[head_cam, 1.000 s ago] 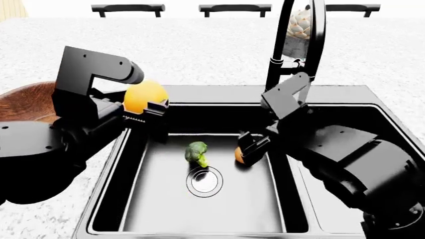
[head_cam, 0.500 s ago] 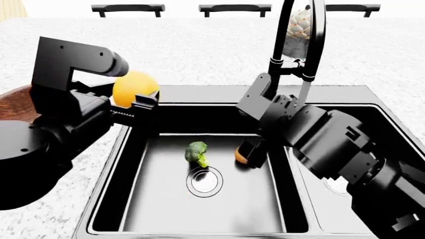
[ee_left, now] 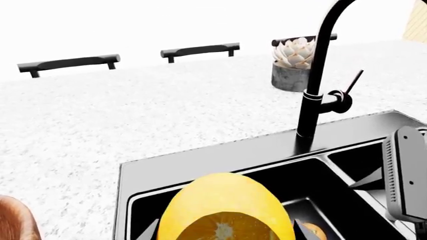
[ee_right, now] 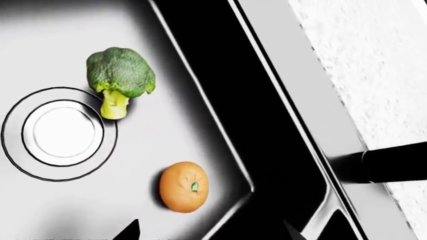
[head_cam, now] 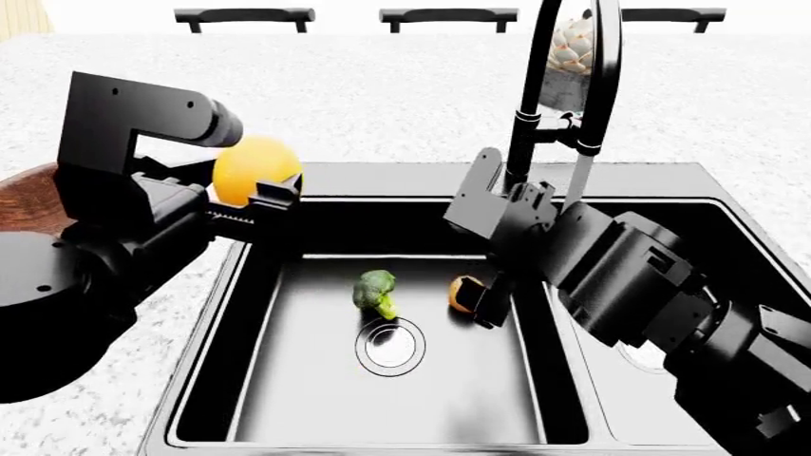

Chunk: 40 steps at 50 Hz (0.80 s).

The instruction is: Pick the oranges and tangerines from the sink and place them in one bowl. Place the broccoli in the other bowl. Then turn off the sink faucet.

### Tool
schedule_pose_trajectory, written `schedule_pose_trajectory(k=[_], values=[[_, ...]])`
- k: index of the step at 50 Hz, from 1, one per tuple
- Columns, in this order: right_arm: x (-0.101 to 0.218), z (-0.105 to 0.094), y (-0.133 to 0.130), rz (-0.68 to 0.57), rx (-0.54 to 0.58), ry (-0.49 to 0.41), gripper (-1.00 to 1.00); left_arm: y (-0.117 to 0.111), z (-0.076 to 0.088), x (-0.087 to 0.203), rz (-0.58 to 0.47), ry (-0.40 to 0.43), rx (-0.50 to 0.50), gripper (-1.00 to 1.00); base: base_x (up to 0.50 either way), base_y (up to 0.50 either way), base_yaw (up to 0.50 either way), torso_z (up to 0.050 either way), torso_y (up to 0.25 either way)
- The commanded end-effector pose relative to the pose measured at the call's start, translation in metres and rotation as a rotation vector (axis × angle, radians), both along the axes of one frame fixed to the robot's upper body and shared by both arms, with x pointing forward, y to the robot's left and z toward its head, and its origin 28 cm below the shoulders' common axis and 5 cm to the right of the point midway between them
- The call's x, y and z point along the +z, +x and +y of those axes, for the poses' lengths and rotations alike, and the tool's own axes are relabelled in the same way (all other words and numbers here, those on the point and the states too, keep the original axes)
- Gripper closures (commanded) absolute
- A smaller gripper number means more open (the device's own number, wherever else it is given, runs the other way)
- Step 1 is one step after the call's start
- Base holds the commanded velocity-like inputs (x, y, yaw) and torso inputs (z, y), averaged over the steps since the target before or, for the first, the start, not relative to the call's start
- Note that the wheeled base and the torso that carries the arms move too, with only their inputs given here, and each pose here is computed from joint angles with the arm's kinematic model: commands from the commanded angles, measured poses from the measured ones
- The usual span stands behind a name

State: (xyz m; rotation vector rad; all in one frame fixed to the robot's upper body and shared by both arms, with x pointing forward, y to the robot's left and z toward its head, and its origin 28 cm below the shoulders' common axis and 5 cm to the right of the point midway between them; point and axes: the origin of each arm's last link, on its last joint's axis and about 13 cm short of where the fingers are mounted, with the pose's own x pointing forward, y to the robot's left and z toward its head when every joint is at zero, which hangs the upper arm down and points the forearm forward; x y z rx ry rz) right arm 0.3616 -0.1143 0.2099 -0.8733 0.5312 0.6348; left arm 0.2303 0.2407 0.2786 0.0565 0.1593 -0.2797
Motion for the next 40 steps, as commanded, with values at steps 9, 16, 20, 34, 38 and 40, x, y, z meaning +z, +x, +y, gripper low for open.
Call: schedule_pose_trajectory(k=[9, 16, 20, 34, 38, 40], values=[[0.0000, 0.0000, 0.0004, 0.013, 0.008, -0.011, -1.00, 0.0010, -0.0016, 0.0005, -0.001, -0.011, -0.003, 1.00, 0.00, 0.00, 0.00, 0.000, 0.001], [0.0001, -0.0001, 0.0006, 0.015, 0.017, -0.014, -1.00, 0.0006, 0.0015, -0.0008, 0.002, -0.015, 0.001, 1.00, 0.00, 0.00, 0.00, 0.000, 0.000], [0.0001, -0.0001, 0.0006, 0.015, 0.018, -0.016, -1.00, 0.0011, 0.0013, -0.0020, 0.003, -0.016, 0.001, 1.00, 0.00, 0.00, 0.00, 0.000, 0.000], [0.0001, -0.0001, 0.0006, 0.022, 0.014, -0.013, -1.00, 0.0026, 0.0001, -0.0036, 0.006, -0.019, 0.001, 1.00, 0.00, 0.00, 0.00, 0.000, 0.000], [0.0001, -0.0001, 0.0006, 0.025, 0.015, -0.012, -1.00, 0.0031, 0.0000, -0.0030, 0.005, -0.017, 0.001, 1.00, 0.13, 0.00, 0.00, 0.000, 0.000], [0.0001, -0.0001, 0.0006, 0.027, 0.015, -0.012, -1.00, 0.0031, -0.0007, -0.0028, 0.004, -0.018, 0.000, 1.00, 0.17, 0.00, 0.00, 0.000, 0.000]])
